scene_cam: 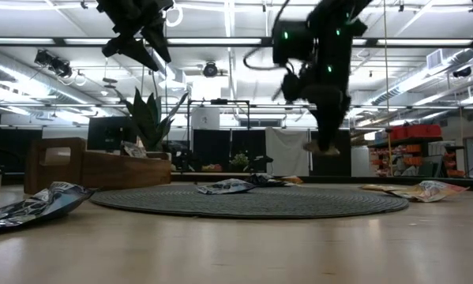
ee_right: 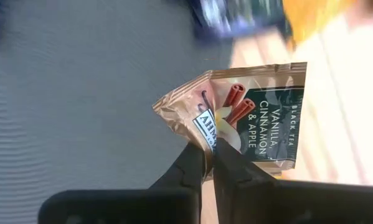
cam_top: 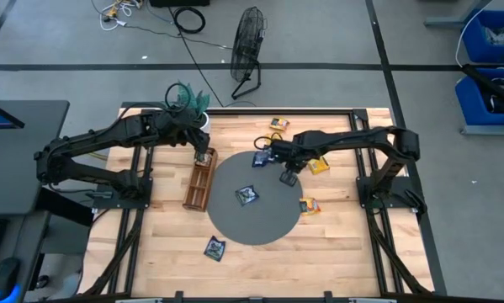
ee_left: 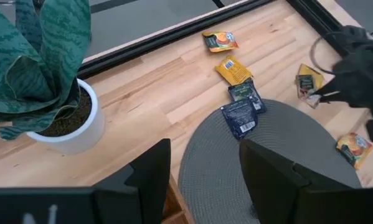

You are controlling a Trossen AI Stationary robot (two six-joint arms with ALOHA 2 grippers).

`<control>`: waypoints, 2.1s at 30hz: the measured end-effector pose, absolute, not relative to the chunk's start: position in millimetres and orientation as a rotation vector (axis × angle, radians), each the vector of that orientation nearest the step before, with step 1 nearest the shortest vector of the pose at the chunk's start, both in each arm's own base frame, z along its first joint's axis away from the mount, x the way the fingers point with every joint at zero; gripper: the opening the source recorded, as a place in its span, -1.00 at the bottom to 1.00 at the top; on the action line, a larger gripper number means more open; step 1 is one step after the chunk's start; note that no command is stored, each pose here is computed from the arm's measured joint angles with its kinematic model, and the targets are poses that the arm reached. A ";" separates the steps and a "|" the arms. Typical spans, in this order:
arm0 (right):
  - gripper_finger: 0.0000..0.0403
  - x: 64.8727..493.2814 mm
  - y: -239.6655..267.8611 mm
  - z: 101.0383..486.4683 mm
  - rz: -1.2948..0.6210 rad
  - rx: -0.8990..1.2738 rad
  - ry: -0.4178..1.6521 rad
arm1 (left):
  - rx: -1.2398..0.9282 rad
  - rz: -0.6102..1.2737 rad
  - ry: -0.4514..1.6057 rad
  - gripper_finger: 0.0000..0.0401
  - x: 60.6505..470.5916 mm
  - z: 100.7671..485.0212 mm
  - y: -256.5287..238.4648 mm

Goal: Pick & Place Tea
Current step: Put the brown tea bag into the top section of the wooden organizer

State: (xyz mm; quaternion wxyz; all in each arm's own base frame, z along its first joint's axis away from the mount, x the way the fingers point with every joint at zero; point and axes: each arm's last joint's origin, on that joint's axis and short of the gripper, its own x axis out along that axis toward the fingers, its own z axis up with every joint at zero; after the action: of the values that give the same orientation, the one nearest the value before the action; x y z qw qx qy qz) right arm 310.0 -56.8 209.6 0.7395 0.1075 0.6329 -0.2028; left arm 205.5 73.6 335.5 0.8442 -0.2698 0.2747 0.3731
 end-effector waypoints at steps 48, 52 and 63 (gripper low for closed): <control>-0.97 362.4 25.1 313.9 0.277 -1.097 0.884 | -1.133 0.095 0.544 -0.03 297.2 310.9 63.6; -0.97 365.2 26.9 316.4 0.266 -1.096 0.842 | -1.144 0.111 0.560 -0.03 300.9 305.9 62.6; -0.97 365.7 27.4 316.9 0.263 -1.095 0.835 | -1.144 0.120 0.543 -0.08 302.5 306.1 63.4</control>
State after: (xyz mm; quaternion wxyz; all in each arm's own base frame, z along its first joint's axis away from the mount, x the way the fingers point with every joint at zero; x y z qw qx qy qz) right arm 365.7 27.4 316.9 0.7642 -0.5037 0.3843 0.1208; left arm 302.5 63.4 306.1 0.8045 -0.5342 0.2534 0.0560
